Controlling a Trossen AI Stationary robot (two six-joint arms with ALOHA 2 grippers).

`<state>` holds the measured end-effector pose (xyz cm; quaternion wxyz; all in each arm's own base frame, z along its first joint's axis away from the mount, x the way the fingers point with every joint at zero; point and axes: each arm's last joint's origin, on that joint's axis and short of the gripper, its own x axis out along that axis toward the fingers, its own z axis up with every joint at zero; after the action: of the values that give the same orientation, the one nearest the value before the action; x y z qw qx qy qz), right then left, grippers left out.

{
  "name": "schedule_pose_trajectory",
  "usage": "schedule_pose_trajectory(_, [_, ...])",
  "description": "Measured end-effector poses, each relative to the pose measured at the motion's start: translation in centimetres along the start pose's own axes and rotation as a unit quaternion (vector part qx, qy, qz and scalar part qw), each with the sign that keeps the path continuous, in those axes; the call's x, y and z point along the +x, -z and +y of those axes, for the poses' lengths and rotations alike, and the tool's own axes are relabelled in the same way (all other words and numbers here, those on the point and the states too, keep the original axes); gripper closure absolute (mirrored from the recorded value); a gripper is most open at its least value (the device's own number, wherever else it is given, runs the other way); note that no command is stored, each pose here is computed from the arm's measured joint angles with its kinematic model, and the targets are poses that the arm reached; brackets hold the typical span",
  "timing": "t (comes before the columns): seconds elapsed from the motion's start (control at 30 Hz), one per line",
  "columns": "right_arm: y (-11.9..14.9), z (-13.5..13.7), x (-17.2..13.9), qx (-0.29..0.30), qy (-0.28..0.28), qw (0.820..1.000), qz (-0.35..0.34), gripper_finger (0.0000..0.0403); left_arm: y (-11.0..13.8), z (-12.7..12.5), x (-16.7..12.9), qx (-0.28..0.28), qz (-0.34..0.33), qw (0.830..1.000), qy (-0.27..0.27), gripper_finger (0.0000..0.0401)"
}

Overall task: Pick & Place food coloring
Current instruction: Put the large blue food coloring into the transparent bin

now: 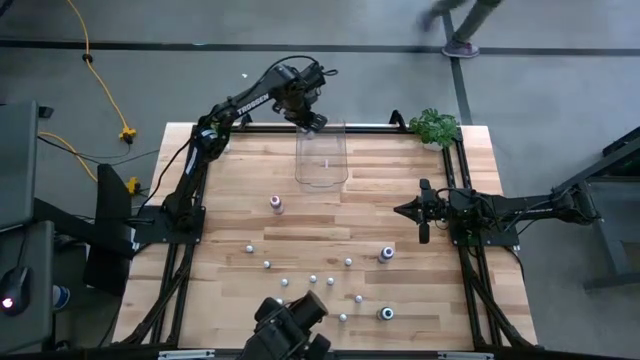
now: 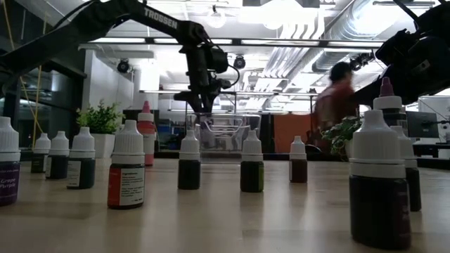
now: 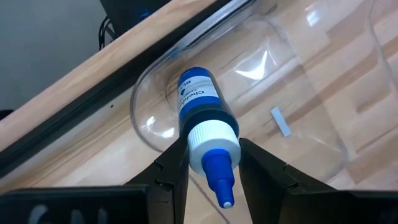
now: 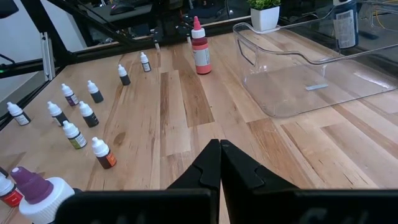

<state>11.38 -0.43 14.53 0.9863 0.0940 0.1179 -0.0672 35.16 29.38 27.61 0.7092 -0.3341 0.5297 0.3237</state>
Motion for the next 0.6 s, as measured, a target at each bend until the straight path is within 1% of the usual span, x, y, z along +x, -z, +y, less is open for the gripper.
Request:
schedule_pose_trajectory(0.23, [0.00, 0.00, 0.00, 0.000, 0.000, 1.000, 0.000, 0.0402, 0.22, 0.04, 0.02, 0.000, 0.011, 1.000, -0.003, 0.0291])
schedule_pose_trajectory(0.43, [0.01, 0.00, 0.00, 0.000, 0.000, 1.000, 0.000, 0.0402, 0.35, -0.04, 0.02, -0.004, 0.019, 1.000, 0.004, 0.0291])
schedule_pose_trajectory(0.6, [0.00, 0.00, 0.00, 0.000, 0.000, 1.000, 0.000, 0.0402, 0.50, -0.61, 0.06, 0.002, 0.018, 1.000, 0.001, 0.0291])
